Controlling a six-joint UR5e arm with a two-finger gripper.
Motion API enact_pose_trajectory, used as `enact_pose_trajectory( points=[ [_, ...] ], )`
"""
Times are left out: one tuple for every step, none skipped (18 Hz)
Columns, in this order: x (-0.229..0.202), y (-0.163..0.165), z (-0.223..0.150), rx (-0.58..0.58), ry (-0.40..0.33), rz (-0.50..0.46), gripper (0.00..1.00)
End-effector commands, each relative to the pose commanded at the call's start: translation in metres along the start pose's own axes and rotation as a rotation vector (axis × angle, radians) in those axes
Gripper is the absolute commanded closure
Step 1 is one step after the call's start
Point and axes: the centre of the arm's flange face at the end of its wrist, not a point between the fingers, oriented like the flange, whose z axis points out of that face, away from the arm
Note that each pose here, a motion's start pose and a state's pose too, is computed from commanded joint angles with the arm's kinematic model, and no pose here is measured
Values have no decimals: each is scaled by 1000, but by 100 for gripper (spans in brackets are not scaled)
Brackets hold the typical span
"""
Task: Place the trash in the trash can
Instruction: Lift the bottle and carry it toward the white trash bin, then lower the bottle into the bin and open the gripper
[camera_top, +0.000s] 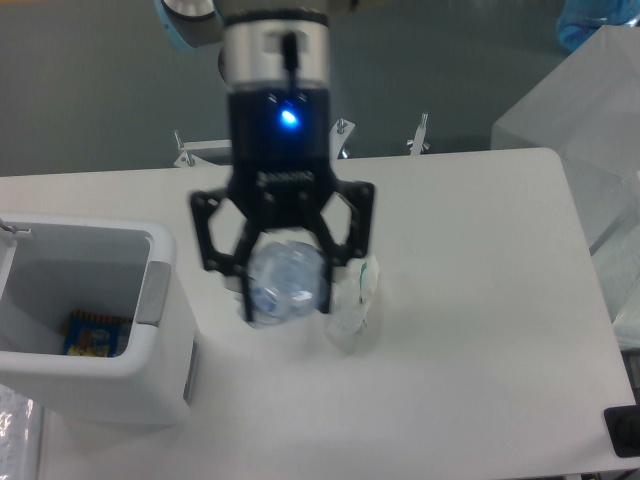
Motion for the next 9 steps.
enact_pose_trajectory(
  points=[
    [12, -1, -4, 17, 14, 12, 36],
    [21, -1, -6, 30, 26, 24, 36],
    [34, 1, -7, 30, 42, 34, 36],
    [46, 6, -5, 22, 58, 43, 36],
    [55, 9, -5, 18, 71, 52, 36],
    [66, 11, -4, 14, 86, 59, 36],
    [77, 16, -1, 4, 103, 69, 36],
    [85, 20, 1, -4, 114, 74, 36],
    [95, 27, 4, -19, 127, 79, 36]
  ],
)
